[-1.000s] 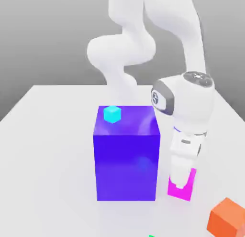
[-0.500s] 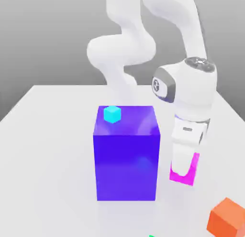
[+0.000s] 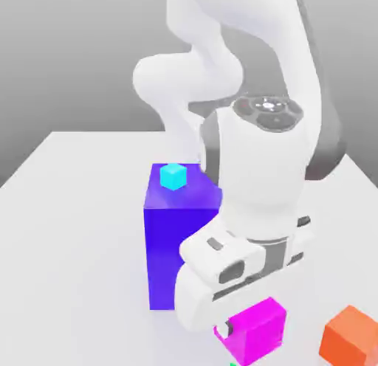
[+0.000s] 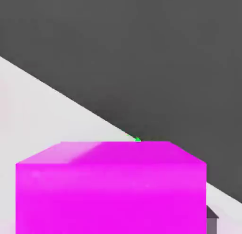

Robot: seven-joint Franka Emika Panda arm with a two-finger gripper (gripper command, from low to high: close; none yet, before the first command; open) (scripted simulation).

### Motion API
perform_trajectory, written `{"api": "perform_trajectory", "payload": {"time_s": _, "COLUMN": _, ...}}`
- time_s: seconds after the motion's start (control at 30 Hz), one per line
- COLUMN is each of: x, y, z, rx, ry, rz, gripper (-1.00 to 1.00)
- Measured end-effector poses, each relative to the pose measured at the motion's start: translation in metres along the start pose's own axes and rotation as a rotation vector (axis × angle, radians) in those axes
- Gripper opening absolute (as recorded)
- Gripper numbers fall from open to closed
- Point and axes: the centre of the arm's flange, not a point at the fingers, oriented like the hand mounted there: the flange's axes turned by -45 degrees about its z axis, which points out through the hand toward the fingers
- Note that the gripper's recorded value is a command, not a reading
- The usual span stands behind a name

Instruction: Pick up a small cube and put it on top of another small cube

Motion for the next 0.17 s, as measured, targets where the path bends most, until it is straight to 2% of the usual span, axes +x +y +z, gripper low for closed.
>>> {"api": "perform_trajectory", "payload": {"time_s": 0.03, "x": -0.0002, "y": 0.0006, "z": 0.0144, "rx": 0.0, "ry": 0.0, "rz": 0.002, "gripper": 1.0}}
{"api": "perform_trajectory", "payload": {"time_s": 0.17, "x": -0.0002, "y": 0.0006, "z": 0.0144, "rx": 0.0, "ry": 0.0, "rz": 0.002, "gripper": 1.0}}
